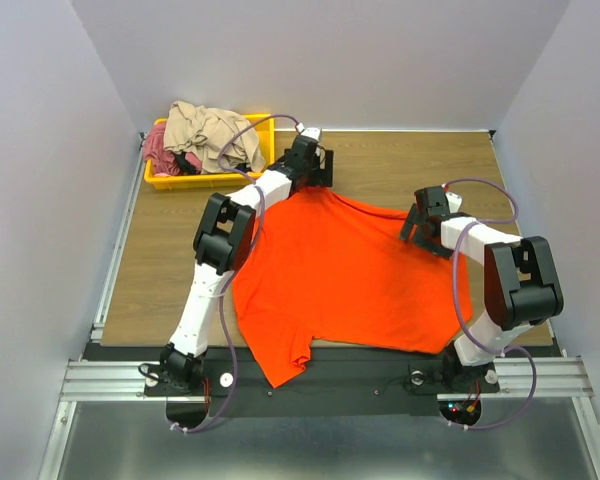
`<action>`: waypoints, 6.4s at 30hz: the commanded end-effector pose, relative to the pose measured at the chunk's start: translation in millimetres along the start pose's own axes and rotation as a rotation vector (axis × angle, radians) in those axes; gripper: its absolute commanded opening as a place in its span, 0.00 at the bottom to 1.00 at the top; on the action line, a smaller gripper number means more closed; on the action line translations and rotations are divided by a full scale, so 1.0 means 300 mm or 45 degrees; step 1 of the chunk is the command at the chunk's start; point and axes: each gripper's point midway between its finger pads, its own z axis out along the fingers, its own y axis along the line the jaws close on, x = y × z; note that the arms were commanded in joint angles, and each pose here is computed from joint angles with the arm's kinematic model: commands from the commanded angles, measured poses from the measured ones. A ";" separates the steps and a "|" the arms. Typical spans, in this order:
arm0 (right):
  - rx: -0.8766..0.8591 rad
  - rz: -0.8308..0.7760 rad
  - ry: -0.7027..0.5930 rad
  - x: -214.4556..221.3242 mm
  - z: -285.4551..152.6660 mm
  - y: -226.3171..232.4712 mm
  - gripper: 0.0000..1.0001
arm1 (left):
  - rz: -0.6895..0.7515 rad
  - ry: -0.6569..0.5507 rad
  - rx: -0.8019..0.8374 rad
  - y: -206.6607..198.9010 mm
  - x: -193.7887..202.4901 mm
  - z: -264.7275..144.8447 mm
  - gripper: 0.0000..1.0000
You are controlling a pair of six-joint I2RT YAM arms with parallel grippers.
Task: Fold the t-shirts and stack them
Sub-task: Flatten out the tshirt
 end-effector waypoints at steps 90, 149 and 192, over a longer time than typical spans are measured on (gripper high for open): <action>-0.200 -0.144 -0.062 -0.409 0.190 0.262 0.99 | -0.108 -0.049 -0.076 0.216 0.183 -0.368 0.99; 0.124 0.120 -0.041 -0.060 -0.037 -0.157 1.00 | -0.059 -0.082 -0.079 0.068 0.067 -0.342 0.99; -0.042 0.370 -0.318 -0.208 -0.386 -0.224 1.00 | -0.083 -0.233 -0.054 -0.003 -0.376 -0.479 0.99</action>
